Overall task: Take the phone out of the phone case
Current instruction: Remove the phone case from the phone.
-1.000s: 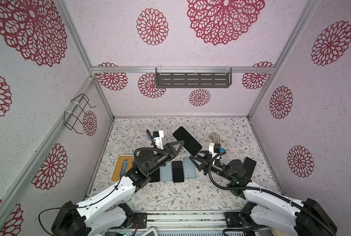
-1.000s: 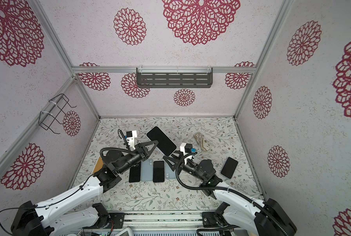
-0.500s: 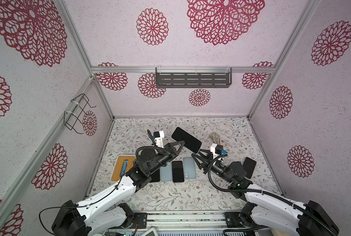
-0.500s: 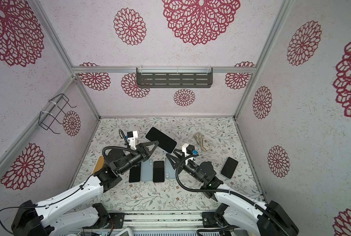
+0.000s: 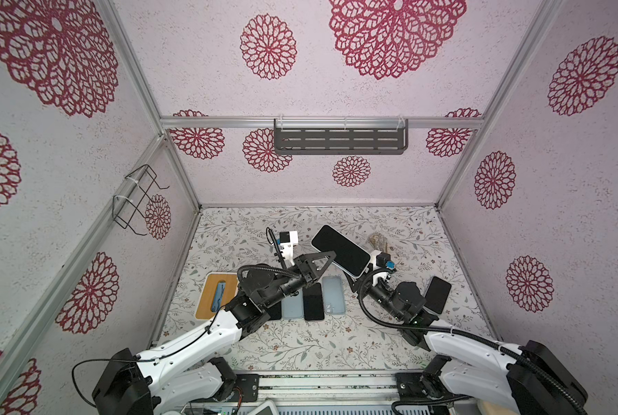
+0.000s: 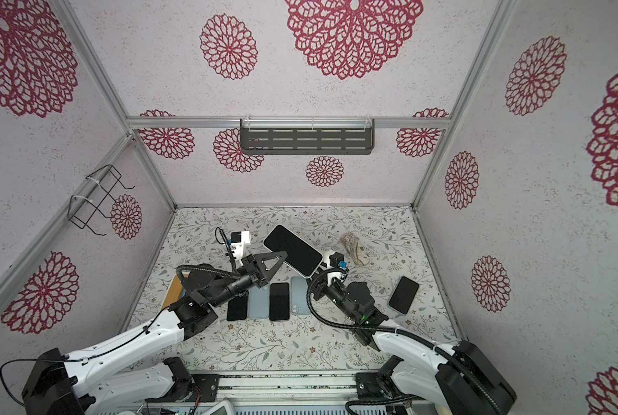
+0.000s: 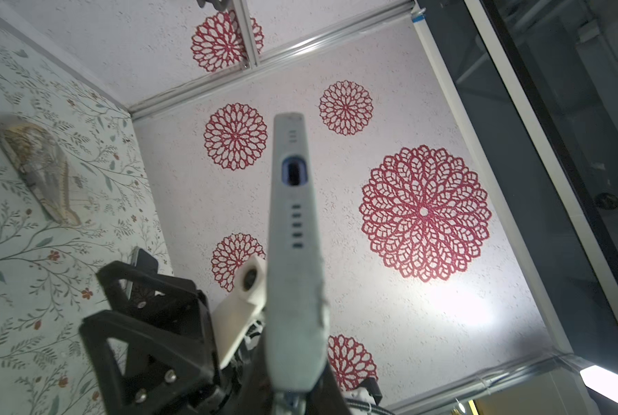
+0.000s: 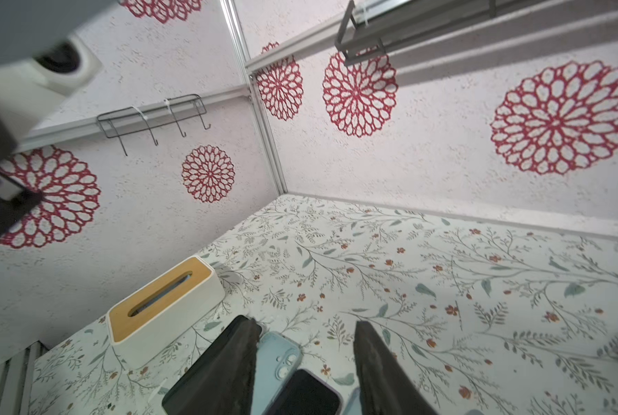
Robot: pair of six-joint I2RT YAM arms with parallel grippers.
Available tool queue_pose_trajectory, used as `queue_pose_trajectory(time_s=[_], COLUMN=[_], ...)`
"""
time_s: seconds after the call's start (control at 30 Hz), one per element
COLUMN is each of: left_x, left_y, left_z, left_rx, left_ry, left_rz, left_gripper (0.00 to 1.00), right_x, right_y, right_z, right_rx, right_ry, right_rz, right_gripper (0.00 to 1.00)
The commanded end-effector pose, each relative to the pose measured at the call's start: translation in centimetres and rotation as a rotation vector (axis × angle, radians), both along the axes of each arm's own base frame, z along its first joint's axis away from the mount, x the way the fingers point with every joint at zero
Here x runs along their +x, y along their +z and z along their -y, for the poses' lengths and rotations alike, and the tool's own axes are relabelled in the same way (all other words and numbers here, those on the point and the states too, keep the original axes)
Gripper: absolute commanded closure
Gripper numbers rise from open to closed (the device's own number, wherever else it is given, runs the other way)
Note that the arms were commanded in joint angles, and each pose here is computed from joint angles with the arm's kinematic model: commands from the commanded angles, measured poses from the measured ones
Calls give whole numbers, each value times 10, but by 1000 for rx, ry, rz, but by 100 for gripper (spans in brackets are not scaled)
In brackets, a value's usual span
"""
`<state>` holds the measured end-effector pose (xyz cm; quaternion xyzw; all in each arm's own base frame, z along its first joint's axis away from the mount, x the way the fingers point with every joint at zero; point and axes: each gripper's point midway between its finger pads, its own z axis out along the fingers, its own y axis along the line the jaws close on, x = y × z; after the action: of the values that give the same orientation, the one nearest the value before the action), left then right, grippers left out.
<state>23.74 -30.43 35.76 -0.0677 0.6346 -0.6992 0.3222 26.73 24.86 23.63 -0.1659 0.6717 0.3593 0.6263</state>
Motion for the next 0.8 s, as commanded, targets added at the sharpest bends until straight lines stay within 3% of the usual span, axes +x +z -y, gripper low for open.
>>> queue_pose_trajectory(time_s=[0.0, 0.17, 0.37, 0.57, 0.77], left_x=[-14, -11, -7, -6, -5], left_y=[47, 45, 45, 40, 39], left_z=[-16, -34, -39, -37, -36], left_rx=[-111, -104, -108, -123, -131], left_ry=[5, 55, 60, 50, 49], left_rz=[121, 130, 143, 147, 149], left_gripper=[100, 100, 100, 100, 100], right_x=[-3, -36, -79, -100, -107], right_y=[29, 43, 74, 118, 134], right_z=[5, 5, 2, -2, -5], right_rx=[91, 162, 284, 394, 462], right_ry=[4, 168, 400, 555, 641], right_rz=[64, 108, 149, 178, 187], right_gripper=[52, 41, 35, 34, 38])
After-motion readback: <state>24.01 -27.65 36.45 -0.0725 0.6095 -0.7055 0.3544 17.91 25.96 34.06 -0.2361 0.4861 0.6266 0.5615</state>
